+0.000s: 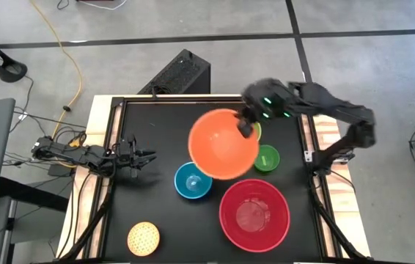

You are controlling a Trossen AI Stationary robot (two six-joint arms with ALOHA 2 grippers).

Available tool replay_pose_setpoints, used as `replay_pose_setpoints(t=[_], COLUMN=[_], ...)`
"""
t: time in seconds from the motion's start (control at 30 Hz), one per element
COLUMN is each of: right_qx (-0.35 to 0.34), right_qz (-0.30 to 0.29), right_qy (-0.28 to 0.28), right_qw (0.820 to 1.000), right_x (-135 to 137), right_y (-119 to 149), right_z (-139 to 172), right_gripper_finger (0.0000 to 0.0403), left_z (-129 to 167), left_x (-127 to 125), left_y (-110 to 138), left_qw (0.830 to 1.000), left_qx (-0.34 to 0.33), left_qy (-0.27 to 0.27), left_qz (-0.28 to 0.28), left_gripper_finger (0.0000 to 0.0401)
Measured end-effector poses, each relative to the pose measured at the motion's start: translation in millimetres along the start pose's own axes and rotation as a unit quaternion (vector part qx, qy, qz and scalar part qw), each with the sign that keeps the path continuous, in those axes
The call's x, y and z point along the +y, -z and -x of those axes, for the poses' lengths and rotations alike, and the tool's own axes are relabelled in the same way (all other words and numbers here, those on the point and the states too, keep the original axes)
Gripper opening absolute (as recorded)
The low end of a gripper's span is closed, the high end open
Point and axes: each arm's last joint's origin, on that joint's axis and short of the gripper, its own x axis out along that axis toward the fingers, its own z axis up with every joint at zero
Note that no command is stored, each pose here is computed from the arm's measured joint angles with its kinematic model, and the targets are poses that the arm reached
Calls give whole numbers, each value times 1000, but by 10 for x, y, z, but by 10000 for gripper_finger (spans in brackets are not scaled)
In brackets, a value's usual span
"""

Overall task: Nest bowls inside each other
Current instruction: Stack the orange bowl on top of the red bowl

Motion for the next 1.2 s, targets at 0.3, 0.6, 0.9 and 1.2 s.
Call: replay_pose_setpoints(t=[0.3,0.6,0.9,1.2], right_qx=[13,56,59,74], right_qz=[-103,-152,-149,-119], right_qy=[-43,-49,-21,31], right_qw=[994,986,987,990], right_x=[200,275,378,502], right_y=[1481,2432,2723,2919], right_z=[251,46,-71,-298], right_gripper_finger=[7,7,7,7], left_z=[0,0,0,0], left_x=[0,1,2,1], left_y=[0,0,0,1], left_qw=[1000,1000,1000,1000], left_qx=[0,0,0,0], left_qy=[0,-2,-3,-2], left_qz=[0,0,1,1], left_gripper_finger=[87,87,87,87])
